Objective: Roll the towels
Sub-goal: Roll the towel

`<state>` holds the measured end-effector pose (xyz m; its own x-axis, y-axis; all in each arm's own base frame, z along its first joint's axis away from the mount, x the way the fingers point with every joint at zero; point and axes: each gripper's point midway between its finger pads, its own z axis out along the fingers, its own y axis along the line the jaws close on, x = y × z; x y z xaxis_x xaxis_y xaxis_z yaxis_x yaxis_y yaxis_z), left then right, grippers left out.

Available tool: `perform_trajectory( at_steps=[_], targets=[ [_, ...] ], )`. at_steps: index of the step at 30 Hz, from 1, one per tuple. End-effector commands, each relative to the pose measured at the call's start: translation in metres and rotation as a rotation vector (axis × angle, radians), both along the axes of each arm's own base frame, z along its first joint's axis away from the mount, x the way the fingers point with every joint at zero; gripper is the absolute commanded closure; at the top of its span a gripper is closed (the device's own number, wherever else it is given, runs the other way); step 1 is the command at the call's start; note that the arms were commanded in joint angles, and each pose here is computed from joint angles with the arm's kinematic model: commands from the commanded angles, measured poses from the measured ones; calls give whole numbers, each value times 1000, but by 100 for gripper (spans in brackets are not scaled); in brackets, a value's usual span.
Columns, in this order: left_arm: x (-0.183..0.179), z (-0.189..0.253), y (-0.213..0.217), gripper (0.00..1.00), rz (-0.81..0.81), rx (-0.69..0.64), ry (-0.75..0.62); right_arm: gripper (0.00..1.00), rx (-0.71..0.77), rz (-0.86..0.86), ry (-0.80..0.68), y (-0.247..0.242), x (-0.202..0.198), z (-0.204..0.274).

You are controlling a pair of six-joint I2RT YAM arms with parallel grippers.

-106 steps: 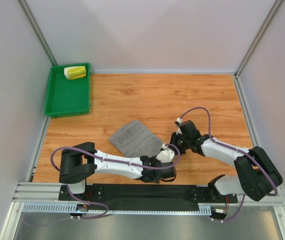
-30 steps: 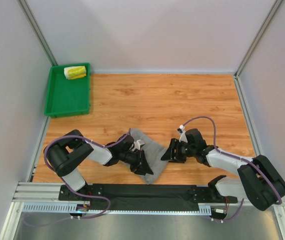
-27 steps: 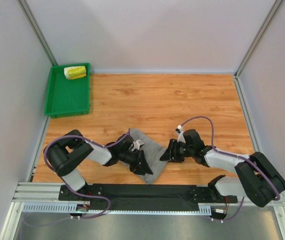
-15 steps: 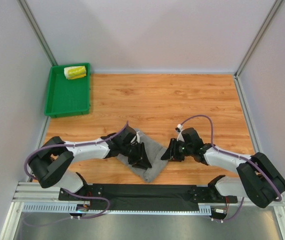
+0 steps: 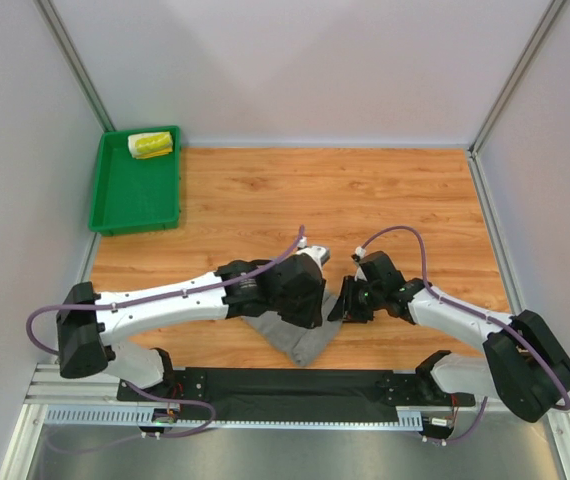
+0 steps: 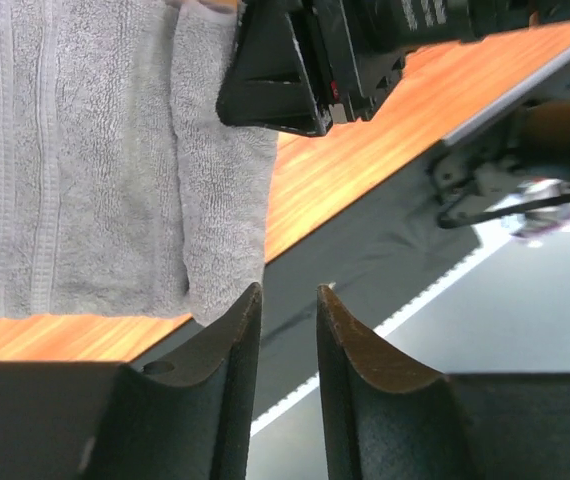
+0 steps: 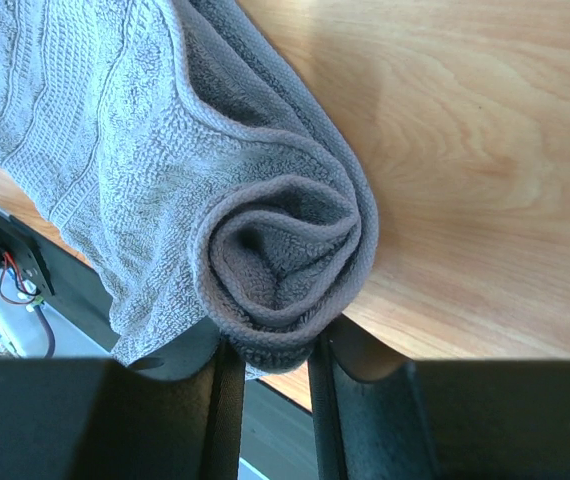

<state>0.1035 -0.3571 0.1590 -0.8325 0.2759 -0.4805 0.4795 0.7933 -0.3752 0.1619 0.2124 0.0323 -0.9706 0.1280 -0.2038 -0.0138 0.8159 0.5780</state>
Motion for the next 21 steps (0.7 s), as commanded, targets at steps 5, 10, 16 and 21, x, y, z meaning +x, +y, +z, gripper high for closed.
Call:
perform_trajectory(
  at_steps=[5, 10, 16, 21],
  targets=[
    [-21, -56, 7, 68, -33, 312, -68, 83, -96, -13, 17, -12, 1, -2],
    [-30, -79, 12, 69, -24, 397, -64, 83, -97, -13, 17, -13, 0, 0],
    [-39, -103, 16, 69, -38, 379, -19, 83, -97, -13, 19, -12, 0, 0],
    [-47, -118, 12, 65, -75, 343, 9, 82, -101, -13, 21, -13, 0, 0]
  ],
)
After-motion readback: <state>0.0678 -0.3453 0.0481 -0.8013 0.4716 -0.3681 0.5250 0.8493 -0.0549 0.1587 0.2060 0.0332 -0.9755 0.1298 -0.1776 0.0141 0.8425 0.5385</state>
